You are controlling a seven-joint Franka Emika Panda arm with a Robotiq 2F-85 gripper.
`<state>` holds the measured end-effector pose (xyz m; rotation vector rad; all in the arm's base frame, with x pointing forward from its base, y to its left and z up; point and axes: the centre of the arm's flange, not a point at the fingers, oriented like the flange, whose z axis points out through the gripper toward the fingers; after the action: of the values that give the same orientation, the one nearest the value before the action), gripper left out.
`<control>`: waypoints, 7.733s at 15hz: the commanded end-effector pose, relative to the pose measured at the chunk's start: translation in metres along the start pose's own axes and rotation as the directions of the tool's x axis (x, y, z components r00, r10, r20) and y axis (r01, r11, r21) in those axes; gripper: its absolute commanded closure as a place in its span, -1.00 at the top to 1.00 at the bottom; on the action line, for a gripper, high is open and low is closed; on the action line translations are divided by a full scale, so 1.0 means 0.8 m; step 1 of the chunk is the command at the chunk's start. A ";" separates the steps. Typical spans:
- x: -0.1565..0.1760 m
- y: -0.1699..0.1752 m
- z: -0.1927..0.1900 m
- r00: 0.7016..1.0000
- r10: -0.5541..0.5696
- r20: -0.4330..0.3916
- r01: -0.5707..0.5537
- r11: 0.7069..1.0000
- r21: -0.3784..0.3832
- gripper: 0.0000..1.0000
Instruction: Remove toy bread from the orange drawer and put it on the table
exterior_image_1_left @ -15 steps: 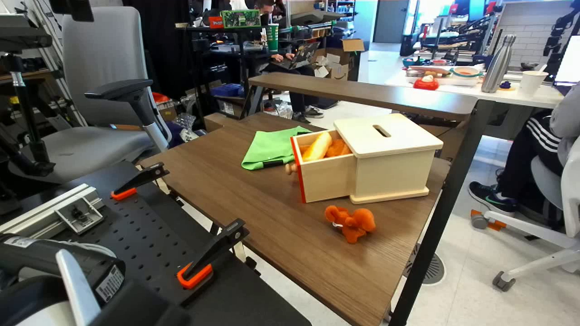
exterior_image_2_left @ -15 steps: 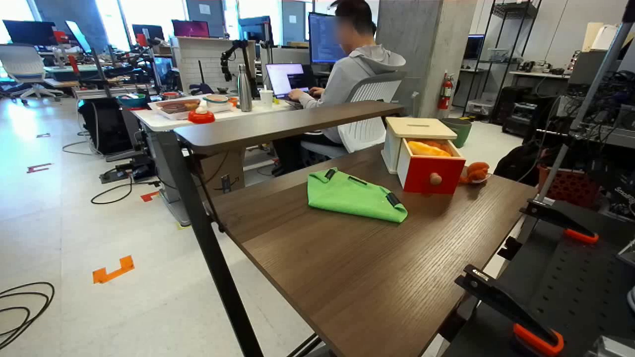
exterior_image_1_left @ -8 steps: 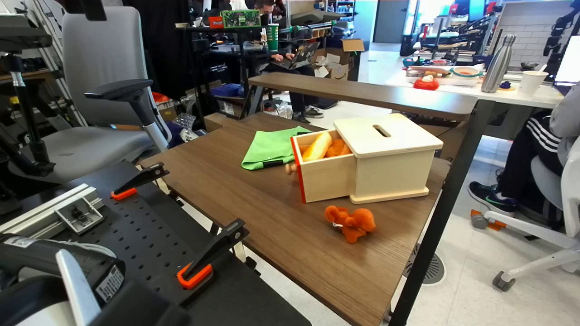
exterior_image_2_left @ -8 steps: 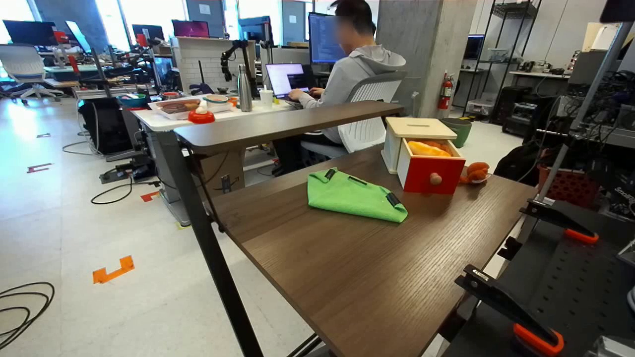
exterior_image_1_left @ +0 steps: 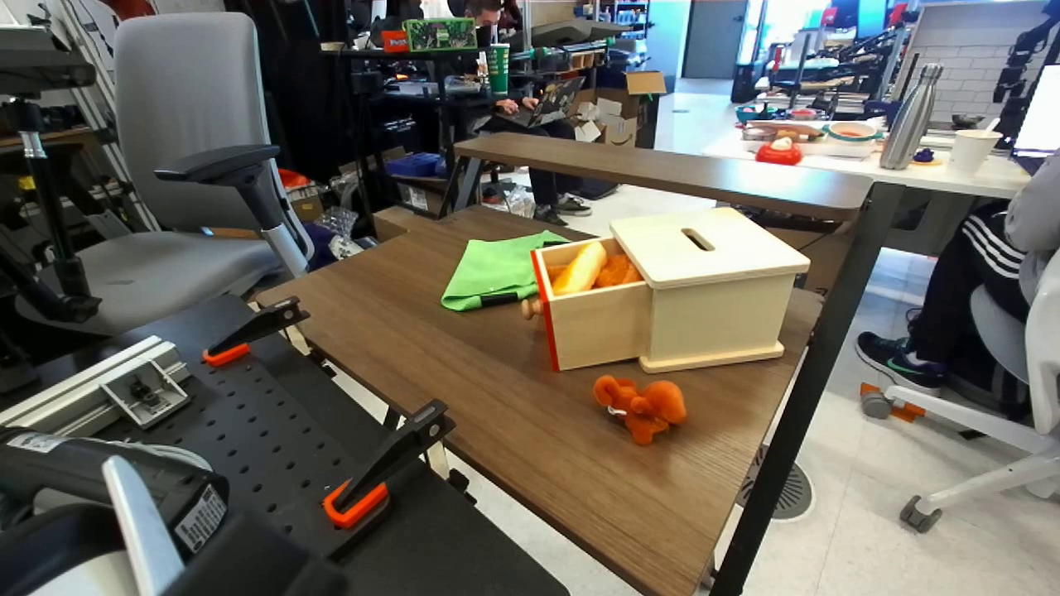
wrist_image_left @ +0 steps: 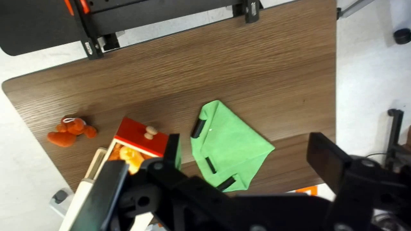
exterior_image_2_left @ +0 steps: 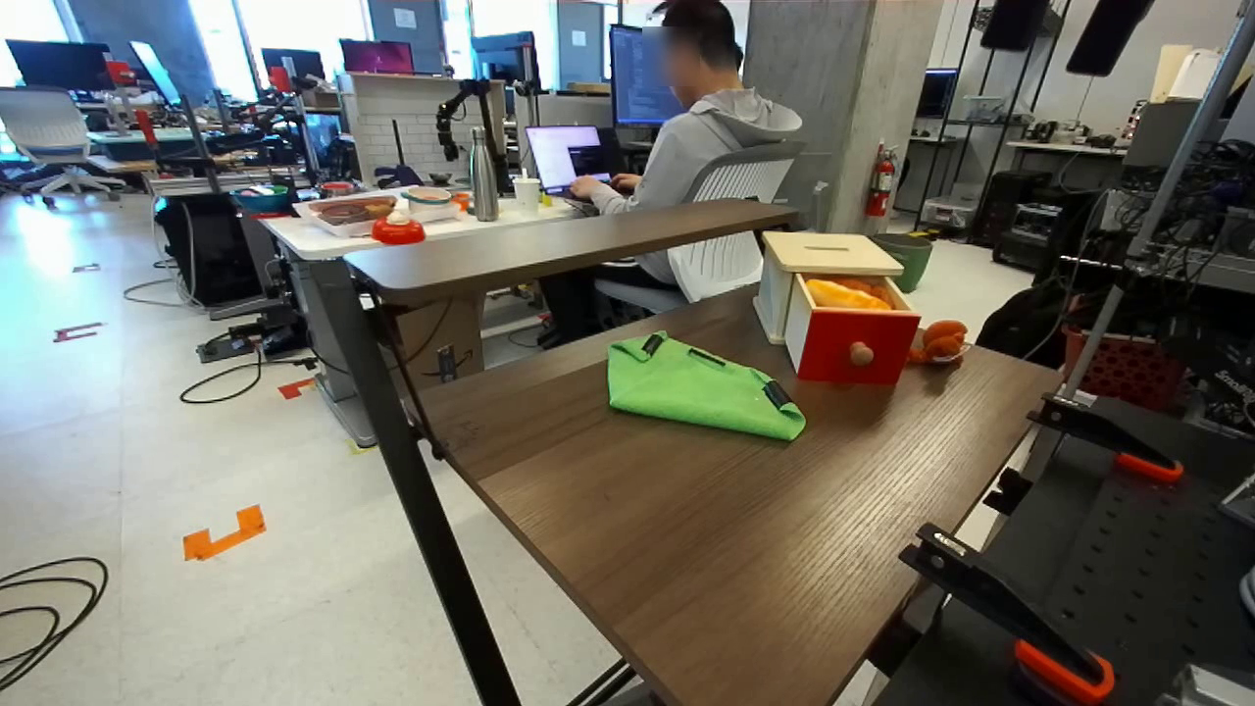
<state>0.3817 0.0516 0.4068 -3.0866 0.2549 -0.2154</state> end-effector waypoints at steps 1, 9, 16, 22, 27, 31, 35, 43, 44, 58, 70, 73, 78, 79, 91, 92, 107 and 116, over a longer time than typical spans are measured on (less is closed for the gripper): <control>0.051 0.037 0.028 0.990 0.133 -0.043 -0.135 0.989 -0.054 1.00; 0.121 0.105 0.095 0.953 0.283 -0.107 -0.299 0.936 -0.185 1.00; 0.151 0.114 0.171 0.987 0.161 -0.001 -0.156 0.951 -0.268 1.00; 0.172 0.120 0.213 0.995 0.099 0.015 -0.089 0.943 -0.320 1.00; 0.187 0.127 0.235 0.998 0.063 0.013 -0.055 0.936 -0.349 1.00; 0.197 0.127 0.252 0.998 0.062 0.000 -0.058 0.934 -0.353 1.00; 0.201 0.126 0.265 0.998 0.056 0.005 -0.050 0.933 -0.357 1.00; 0.203 0.129 0.285 0.999 0.050 0.022 -0.039 0.931 -0.364 1.00; 0.204 0.129 0.287 0.999 0.049 0.023 -0.037 0.931 -0.363 1.00; 0.218 0.126 0.306 0.999 0.032 0.023 -0.022 0.939 -0.344 0.32; 0.211 0.127 0.301 0.998 0.027 0.050 -0.011 0.952 -0.306 -0.71; 0.197 0.115 0.289 0.995 -0.015 0.098 0.038 0.971 -0.235 -0.71; 0.173 0.088 0.258 0.991 -0.101 0.088 0.115 0.980 -0.162 -0.71; 0.170 0.085 0.251 0.991 -0.107 0.080 0.119 0.981 -0.154 -0.71; 0.079 0.010 0.291 0.892 -0.399 0.214 0.416 0.908 -0.039 -0.71; 0.074 0.002 0.299 0.875 -0.426 0.232 0.443 0.896 -0.026 -0.71; 0.089 -0.009 0.392 0.785 -0.492 0.376 0.511 0.858 0.056 0.70; 0.068 -0.041 0.289 0.825 -0.513 0.236 0.520 0.854 0.039 1.00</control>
<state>0.4971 0.0685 0.1355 -3.1071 -0.5978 0.2670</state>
